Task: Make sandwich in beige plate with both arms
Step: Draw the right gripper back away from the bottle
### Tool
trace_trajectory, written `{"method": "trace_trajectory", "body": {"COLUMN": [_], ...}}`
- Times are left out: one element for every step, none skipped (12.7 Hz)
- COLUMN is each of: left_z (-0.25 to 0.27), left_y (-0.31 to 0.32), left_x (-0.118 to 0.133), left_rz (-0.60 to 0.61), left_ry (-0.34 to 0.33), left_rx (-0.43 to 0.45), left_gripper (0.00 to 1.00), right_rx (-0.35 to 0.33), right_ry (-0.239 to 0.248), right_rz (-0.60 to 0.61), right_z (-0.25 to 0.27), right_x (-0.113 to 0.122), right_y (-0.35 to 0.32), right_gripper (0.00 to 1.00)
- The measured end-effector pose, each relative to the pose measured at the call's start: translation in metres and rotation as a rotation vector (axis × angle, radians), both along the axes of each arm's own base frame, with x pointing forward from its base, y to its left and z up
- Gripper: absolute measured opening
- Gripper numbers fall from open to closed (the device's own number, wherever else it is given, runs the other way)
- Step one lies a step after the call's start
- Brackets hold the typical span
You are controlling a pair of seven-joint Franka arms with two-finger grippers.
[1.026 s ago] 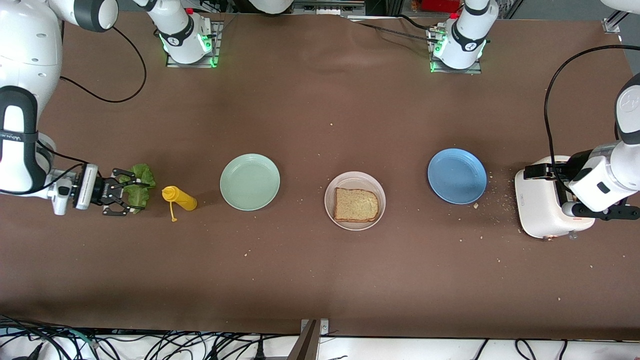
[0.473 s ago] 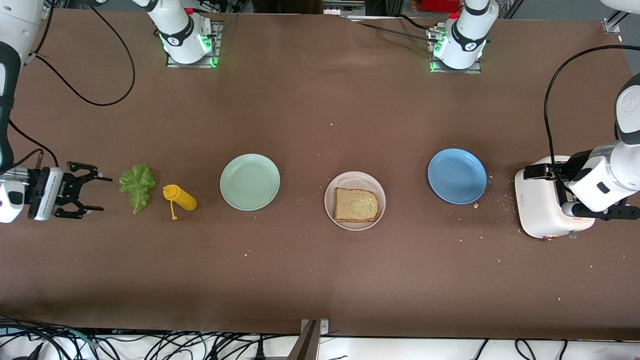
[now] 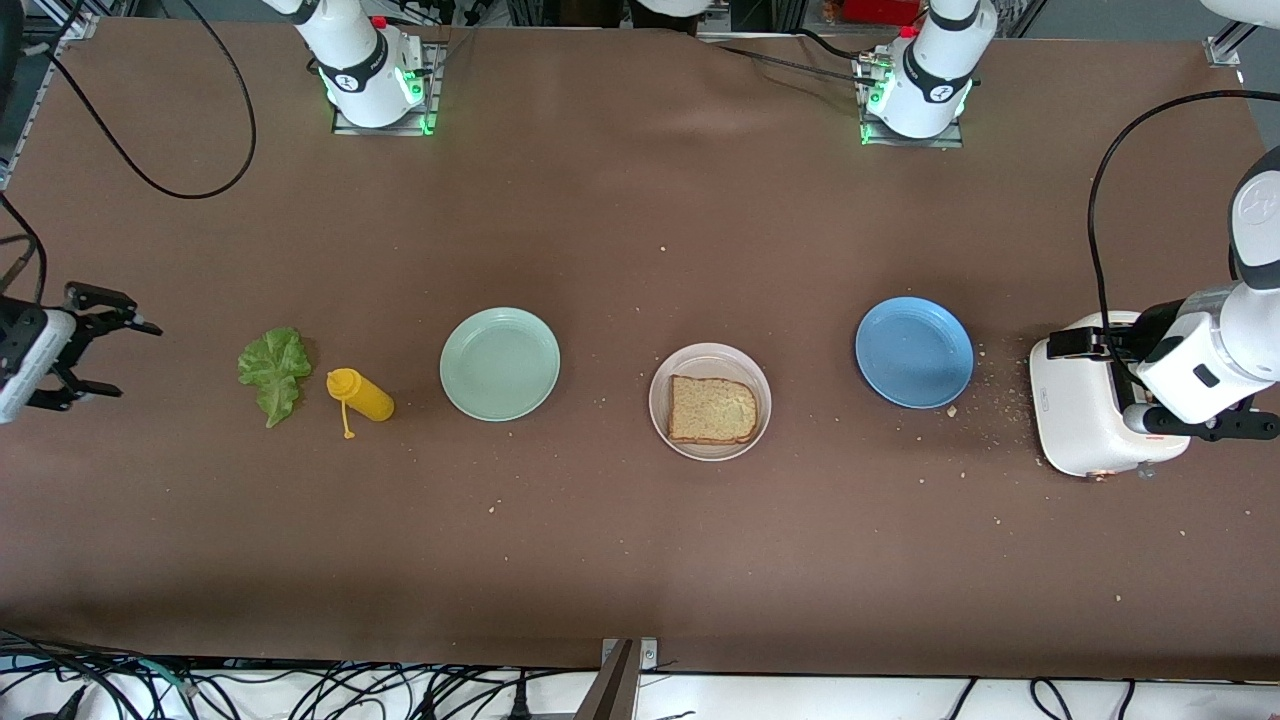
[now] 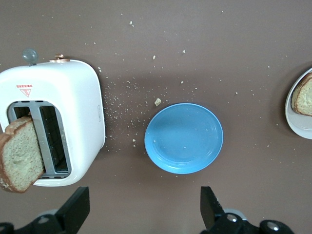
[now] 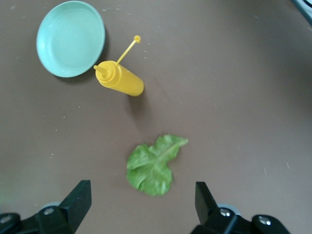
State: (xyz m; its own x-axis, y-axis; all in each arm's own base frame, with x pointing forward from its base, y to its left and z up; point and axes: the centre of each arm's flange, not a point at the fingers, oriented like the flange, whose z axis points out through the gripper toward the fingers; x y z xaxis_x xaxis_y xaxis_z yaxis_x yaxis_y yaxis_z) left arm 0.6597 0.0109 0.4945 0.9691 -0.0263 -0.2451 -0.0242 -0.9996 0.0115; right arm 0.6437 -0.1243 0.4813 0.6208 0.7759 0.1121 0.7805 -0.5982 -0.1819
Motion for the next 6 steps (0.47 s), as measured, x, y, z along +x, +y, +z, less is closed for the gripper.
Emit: {"method": "trace_trajectory", "body": {"left_z": [0.0, 0.0, 0.0, 0.0, 0.0, 0.0], "left_y": [0.0, 0.0, 0.0, 0.0, 0.0, 0.0], "left_x": [0.0, 0.0, 0.0, 0.0, 0.0, 0.0], "left_rz": [0.0, 0.0, 0.0, 0.0, 0.0, 0.0], "left_ry": [0.0, 0.0, 0.0, 0.0, 0.0, 0.0], "left_rx": [0.0, 0.0, 0.0, 0.0, 0.0, 0.0], "left_gripper": [1.0, 1.0, 1.0, 1.0, 1.0, 1.0], "right_rx": [-0.04, -0.077, -0.114, -0.147, -0.18, -0.213], "right_ry": [0.014, 0.025, 0.03, 0.034, 0.042, 0.054], "right_rz": [-0.067, -0.12, -0.161, -0.202, -0.256, -0.331], "right_z": [0.017, 0.03, 0.041, 0.049, 0.053, 0.056], "right_x": [-0.006, -0.012, -0.016, -0.019, -0.02, -0.021], "right_y": [0.003, 0.005, 0.007, 0.011, 0.015, 0.02], "right_gripper": [0.96, 0.98, 0.98, 0.98, 0.98, 0.98]}}
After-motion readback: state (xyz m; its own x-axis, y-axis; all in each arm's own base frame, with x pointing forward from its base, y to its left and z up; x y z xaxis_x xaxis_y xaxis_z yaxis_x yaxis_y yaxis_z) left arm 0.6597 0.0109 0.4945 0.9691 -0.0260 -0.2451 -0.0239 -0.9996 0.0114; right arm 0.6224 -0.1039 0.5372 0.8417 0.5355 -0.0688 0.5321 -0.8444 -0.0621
